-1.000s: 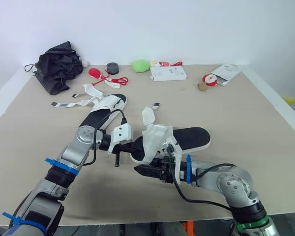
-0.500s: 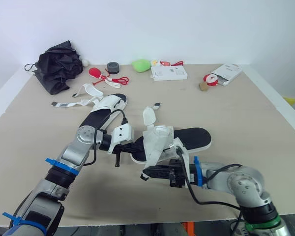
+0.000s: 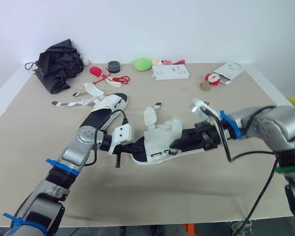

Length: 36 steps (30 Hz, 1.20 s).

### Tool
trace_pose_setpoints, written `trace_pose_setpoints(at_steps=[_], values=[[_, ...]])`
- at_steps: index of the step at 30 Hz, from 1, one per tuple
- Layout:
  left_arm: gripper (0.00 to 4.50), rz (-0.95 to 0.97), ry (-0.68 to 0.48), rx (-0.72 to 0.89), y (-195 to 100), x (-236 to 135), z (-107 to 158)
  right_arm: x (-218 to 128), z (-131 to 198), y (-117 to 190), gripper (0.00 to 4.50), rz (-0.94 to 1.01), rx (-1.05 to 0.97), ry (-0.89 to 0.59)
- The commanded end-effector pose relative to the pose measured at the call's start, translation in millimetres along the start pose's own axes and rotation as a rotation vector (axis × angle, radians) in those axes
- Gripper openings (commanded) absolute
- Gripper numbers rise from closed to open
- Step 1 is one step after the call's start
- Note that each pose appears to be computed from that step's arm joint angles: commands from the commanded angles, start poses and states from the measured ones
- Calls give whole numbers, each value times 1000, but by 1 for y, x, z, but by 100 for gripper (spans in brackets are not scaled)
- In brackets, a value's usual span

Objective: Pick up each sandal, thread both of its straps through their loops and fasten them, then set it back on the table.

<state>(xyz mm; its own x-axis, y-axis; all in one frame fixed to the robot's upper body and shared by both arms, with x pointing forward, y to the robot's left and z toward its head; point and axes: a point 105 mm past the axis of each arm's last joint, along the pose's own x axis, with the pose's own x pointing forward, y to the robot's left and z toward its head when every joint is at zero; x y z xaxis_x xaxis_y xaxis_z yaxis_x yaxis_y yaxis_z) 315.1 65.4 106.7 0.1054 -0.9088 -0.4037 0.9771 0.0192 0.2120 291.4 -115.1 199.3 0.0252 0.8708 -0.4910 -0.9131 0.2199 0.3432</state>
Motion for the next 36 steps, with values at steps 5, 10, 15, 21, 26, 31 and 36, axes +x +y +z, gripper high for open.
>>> trace_pose_setpoints(at_steps=[5, 10, 15, 21, 26, 31, 36], values=[[0, -29, 69, -57, -9, 6, -21, 4, 25, -23, 4, 2, -24, 20], [0, -28, 71, -56, -9, 7, -21, 10, 19, -25, 4, 40, 0, 65], [0, -23, 70, -59, -10, 7, -22, 12, 8, -22, 4, 68, 39, 100], [0, -26, 67, -65, -13, 8, -22, 12, -5, -24, 4, 65, 64, 131], [0, -26, 66, -67, -13, 8, -22, 9, -8, -30, 4, 39, 71, 156], [0, -30, 67, -69, -15, 8, -22, 5, -7, -32, 4, 30, 66, 164], [0, -34, 71, -70, -17, 7, -23, 2, 10, -27, 4, 51, 57, 133]])
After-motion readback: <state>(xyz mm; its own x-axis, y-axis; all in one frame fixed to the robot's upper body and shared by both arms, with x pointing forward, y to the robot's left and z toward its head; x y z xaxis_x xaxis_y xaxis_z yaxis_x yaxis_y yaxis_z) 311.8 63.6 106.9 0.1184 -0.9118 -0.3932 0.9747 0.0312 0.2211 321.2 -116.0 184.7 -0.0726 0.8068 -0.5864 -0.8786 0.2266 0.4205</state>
